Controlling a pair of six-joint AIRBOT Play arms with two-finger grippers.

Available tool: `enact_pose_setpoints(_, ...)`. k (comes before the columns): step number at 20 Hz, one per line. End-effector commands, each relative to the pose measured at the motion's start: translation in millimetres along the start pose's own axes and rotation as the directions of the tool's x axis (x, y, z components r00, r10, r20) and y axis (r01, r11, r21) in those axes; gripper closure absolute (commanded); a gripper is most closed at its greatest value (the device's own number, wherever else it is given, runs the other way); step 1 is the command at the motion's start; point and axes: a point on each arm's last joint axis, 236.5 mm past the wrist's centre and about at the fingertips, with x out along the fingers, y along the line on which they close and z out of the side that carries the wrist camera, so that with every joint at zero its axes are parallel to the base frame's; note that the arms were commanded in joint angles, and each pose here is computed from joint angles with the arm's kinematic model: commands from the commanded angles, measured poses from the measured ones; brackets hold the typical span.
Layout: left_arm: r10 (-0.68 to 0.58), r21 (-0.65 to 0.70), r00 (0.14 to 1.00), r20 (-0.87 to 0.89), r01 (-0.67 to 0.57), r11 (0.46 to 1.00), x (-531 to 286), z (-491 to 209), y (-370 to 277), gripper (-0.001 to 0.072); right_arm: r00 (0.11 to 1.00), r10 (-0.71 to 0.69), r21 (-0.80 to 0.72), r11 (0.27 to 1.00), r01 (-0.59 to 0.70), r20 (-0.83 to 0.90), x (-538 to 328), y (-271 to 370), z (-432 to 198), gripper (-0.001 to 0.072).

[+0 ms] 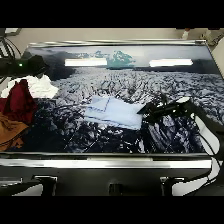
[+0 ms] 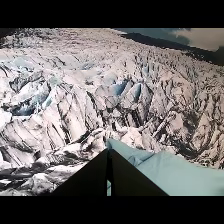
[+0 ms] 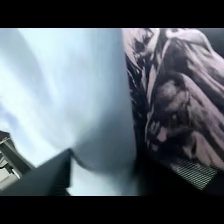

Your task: Fold the clothes and pants, and hang the long-sleeved shirts on hangers.

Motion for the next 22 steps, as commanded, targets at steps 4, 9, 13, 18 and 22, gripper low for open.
enact_pose_setpoints(4,-0.009,0.008,1.000,-0.002,0.009,1.000,1,-2,-6,0.0688,0.978,0.205,-0.141,0.968,-0.208,-0.037,-15,75,-6,0.0661)
enact_pose_setpoints(9,-0.009,0.008,1.000,-0.001,0.009,1.000,1,-1,-6,0.0688,0.965,0.124,-0.285,0.957,-0.055,0.231,-158,147,59,0.0661)
enact_pose_setpoints(13,-0.009,0.008,1.000,-0.001,0.009,1.000,1,-1,-6,0.0687,0.840,0.028,-0.192,0.977,0.092,0.542,-295,135,103,0.0661)
enact_pose_setpoints(18,-0.011,0.006,1.000,-0.002,0.011,1.000,0,-2,-7,0.0687,0.675,-0.078,0.112,0.994,-0.006,0.734,-428,10,120,0.0661)
enact_pose_setpoints(22,-0.043,-0.032,0.999,-0.009,0.043,0.999,-2,-3,-15,0.0687,0.603,-0.265,0.350,0.937,-0.025,0.752,-493,-107,85,0.0661)
